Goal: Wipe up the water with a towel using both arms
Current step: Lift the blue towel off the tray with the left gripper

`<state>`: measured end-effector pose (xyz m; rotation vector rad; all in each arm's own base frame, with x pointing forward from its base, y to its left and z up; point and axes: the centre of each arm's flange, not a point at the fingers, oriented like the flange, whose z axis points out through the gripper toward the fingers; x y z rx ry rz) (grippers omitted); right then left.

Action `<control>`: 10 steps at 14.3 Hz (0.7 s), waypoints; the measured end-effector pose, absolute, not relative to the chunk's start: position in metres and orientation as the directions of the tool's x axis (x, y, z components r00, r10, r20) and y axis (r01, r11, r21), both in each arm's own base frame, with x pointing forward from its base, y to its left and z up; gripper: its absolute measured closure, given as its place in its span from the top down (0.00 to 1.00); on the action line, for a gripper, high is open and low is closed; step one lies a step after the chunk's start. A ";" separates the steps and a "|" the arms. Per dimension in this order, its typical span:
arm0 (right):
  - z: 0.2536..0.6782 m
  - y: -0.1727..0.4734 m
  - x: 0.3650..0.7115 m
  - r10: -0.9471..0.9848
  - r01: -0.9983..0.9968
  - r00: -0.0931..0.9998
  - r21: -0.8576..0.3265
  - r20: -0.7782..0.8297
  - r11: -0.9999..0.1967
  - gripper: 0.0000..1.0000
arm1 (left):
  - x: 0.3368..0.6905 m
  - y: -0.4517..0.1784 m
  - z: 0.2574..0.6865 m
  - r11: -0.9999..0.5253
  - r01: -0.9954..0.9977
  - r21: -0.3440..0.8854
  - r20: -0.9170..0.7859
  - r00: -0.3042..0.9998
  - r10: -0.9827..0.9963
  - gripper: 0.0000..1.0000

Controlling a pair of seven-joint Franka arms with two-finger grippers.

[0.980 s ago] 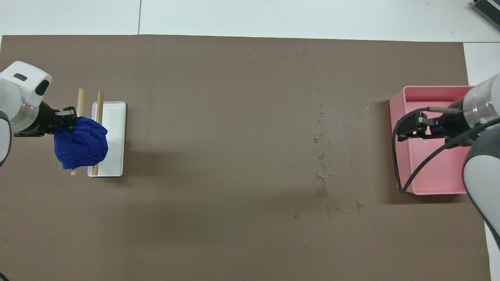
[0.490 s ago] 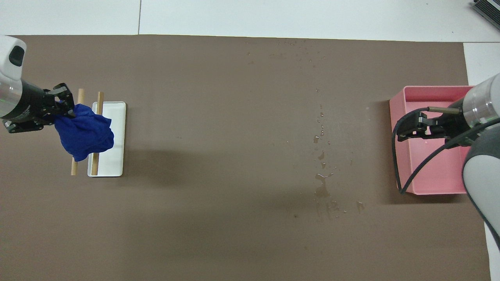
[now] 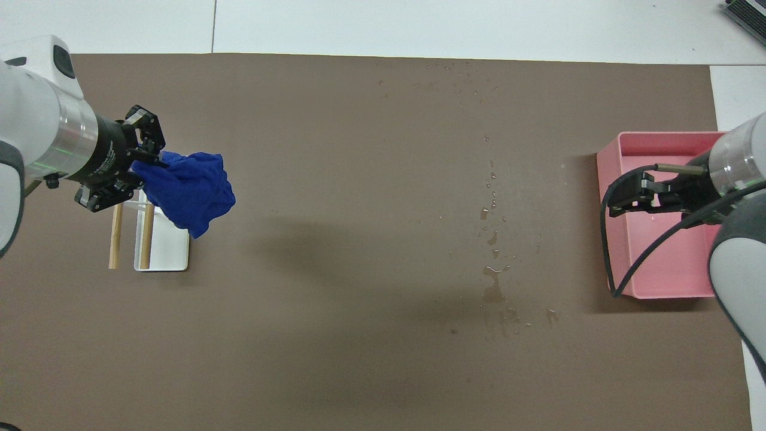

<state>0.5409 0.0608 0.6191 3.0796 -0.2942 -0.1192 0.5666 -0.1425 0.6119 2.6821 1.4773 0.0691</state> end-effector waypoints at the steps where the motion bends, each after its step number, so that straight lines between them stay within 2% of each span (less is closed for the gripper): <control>1: 0.619 0.061 0.541 -0.191 -0.187 0.979 0.053 -0.072 -0.981 1.00 | 0.566 -0.152 0.617 -0.495 0.862 0.110 0.000 0.498 0.867 0.25; 10: 0.620 0.061 0.542 -0.194 -0.192 0.979 0.047 -0.067 -0.980 1.00 | 0.545 -0.269 0.640 -0.076 0.952 0.297 -0.144 0.124 0.982 0.25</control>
